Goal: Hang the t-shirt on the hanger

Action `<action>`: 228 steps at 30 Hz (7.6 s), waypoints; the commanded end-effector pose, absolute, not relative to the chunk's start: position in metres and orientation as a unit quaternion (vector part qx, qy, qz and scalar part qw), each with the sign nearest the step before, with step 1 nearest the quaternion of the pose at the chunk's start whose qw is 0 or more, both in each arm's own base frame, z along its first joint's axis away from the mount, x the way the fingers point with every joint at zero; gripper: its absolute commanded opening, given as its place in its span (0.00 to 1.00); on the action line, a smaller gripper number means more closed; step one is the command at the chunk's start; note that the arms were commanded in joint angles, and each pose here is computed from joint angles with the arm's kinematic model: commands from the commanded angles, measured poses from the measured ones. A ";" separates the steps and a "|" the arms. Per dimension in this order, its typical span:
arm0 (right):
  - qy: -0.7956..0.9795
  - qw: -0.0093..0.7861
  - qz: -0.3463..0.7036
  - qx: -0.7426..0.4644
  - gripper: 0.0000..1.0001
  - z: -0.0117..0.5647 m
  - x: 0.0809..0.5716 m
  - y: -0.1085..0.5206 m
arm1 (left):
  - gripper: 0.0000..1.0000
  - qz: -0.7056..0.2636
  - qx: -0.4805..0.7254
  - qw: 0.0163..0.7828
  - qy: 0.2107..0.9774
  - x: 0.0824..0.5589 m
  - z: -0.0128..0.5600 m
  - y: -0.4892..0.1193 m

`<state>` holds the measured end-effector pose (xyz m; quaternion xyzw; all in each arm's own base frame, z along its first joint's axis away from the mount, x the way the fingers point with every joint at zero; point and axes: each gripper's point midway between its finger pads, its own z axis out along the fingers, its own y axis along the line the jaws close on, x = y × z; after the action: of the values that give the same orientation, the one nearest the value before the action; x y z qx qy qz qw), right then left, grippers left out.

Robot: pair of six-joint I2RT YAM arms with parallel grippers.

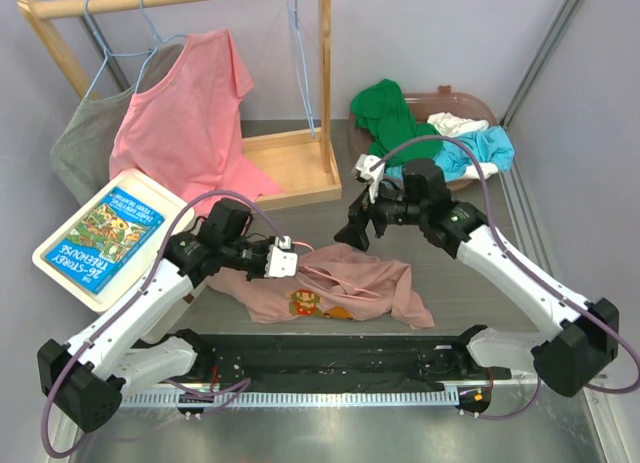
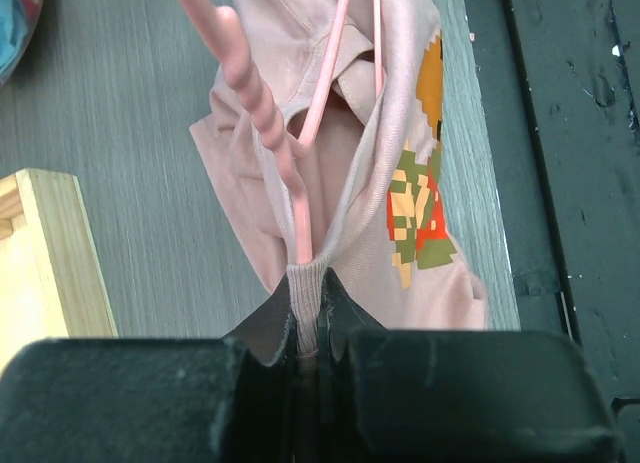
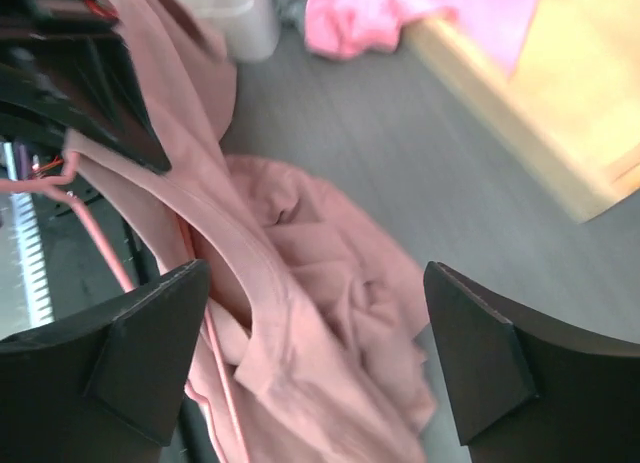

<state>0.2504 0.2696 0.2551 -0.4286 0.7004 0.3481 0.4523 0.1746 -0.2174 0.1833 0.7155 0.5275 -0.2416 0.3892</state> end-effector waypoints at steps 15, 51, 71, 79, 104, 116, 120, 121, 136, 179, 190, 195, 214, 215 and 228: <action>0.831 0.297 0.257 -0.394 0.96 0.121 0.213 0.281 | 0.00 -0.243 0.713 0.410 0.514 0.170 0.207 -0.221; 0.794 0.240 0.430 -0.357 0.85 0.175 0.207 0.282 | 0.00 -0.270 0.691 0.454 0.493 0.161 0.228 -0.212; 0.841 0.285 0.301 -0.348 0.81 0.125 0.204 0.287 | 0.00 -0.306 0.650 0.499 0.485 0.161 0.278 -0.237; 0.860 0.286 0.252 -0.338 0.34 0.111 0.211 0.252 | 0.00 -0.295 0.642 0.493 0.508 0.161 0.269 -0.230; 0.832 0.287 0.282 -0.381 0.01 0.161 0.220 0.183 | 0.00 -0.040 0.653 0.448 0.609 0.238 0.195 -0.152; 0.781 0.292 0.363 -0.417 0.62 0.243 0.213 0.213 | 0.00 -0.131 0.642 0.468 0.594 0.238 0.259 -0.228; 0.786 0.317 0.302 -0.437 0.88 0.251 0.221 0.185 | 0.00 -0.117 0.637 0.477 0.594 0.233 0.263 -0.214; 0.791 0.311 0.291 -0.439 0.88 0.249 0.218 0.178 | 0.00 -0.118 0.631 0.481 0.597 0.232 0.262 -0.212; 0.777 0.312 0.255 -0.484 0.30 0.229 0.191 0.147 | 0.00 -0.164 0.594 0.503 0.606 0.213 0.279 -0.208; 0.628 0.386 0.299 -0.605 0.01 0.292 0.201 0.256 | 0.04 -0.230 0.625 0.478 0.573 0.208 0.292 -0.269; 0.640 0.436 0.273 -0.572 0.01 0.321 0.197 0.212 | 0.42 -0.192 0.591 0.447 0.644 0.201 0.265 -0.181; 0.646 0.436 0.289 -0.556 0.01 0.329 0.192 0.213 | 0.59 -0.197 0.574 0.479 0.634 0.202 0.297 -0.182; 0.716 0.407 0.362 -0.436 0.01 0.356 0.181 0.239 | 0.68 -0.190 0.616 0.533 0.548 0.229 0.336 -0.267; 0.716 0.407 0.365 -0.434 0.01 0.357 0.180 0.240 | 0.59 -0.186 0.619 0.535 0.544 0.229 0.335 -0.269; 0.699 0.267 0.517 -0.415 0.77 0.337 0.120 0.258 | 0.00 -0.191 0.687 0.540 0.446 0.193 0.323 -0.267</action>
<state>0.1448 0.2510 0.3244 -0.4102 0.7320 0.4528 0.3016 0.2058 -0.2607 0.2943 0.6662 0.5185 -0.1846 0.5032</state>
